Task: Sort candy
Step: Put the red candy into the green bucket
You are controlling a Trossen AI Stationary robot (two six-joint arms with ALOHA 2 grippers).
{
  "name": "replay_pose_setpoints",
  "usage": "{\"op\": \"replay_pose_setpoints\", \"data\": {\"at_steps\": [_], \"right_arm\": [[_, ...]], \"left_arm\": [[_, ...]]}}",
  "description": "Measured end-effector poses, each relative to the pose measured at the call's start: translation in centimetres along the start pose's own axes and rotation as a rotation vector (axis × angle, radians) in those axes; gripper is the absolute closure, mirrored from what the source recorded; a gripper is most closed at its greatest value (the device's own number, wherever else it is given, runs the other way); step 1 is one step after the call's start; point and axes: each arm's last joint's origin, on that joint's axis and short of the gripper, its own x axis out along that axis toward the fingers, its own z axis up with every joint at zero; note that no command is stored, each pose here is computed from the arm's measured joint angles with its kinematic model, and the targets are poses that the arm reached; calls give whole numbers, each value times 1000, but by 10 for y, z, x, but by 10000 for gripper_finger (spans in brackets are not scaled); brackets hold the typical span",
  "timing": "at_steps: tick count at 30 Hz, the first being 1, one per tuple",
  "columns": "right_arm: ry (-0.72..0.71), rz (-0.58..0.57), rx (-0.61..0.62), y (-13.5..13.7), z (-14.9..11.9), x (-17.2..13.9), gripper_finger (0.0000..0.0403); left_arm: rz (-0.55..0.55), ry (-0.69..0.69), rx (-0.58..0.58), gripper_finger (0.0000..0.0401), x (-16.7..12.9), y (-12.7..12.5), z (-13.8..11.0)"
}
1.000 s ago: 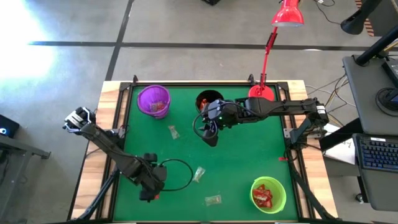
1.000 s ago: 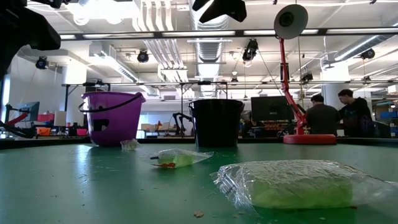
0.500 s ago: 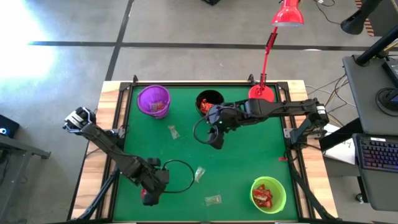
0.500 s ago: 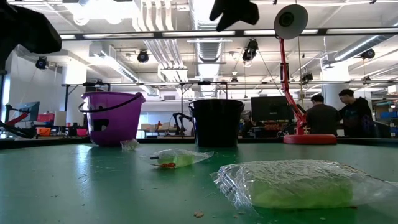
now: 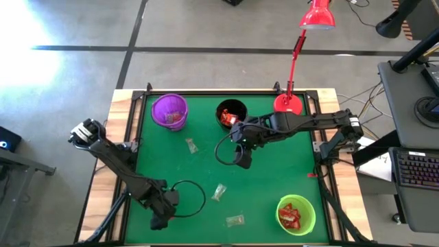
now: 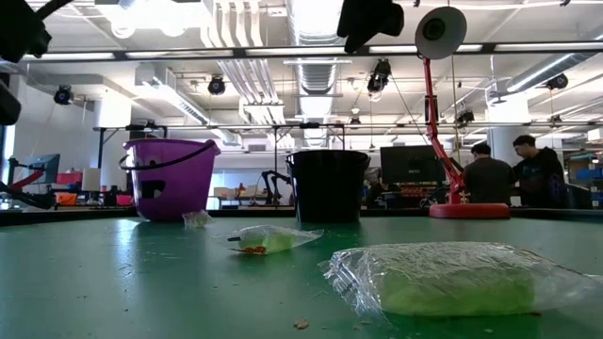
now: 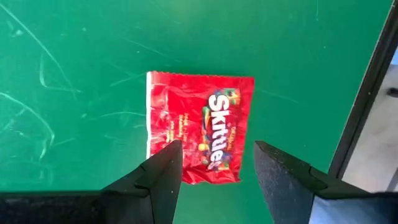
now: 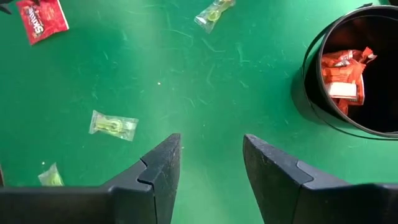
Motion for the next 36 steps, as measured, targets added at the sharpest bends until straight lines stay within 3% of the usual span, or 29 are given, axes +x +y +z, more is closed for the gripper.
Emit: {"op": "replay_pose_setpoints", "data": {"at_steps": [16, 20, 27, 36], "right_arm": [[1, 0, 2, 0, 0, 0, 237], [1, 0, 4, 0, 0, 0, 238], [0, 1, 10, 1, 0, 0, 245], [1, 4, 7, 2, -1, 0, 245]], "left_arm": [[77, 154, 25, 227, 58, 4, 2], [73, 157, 24, 267, 57, 4, 2], [72, 119, 33, 390, 48, 4, 0], [67, 118, 31, 400, 46, 1, 2]]}}
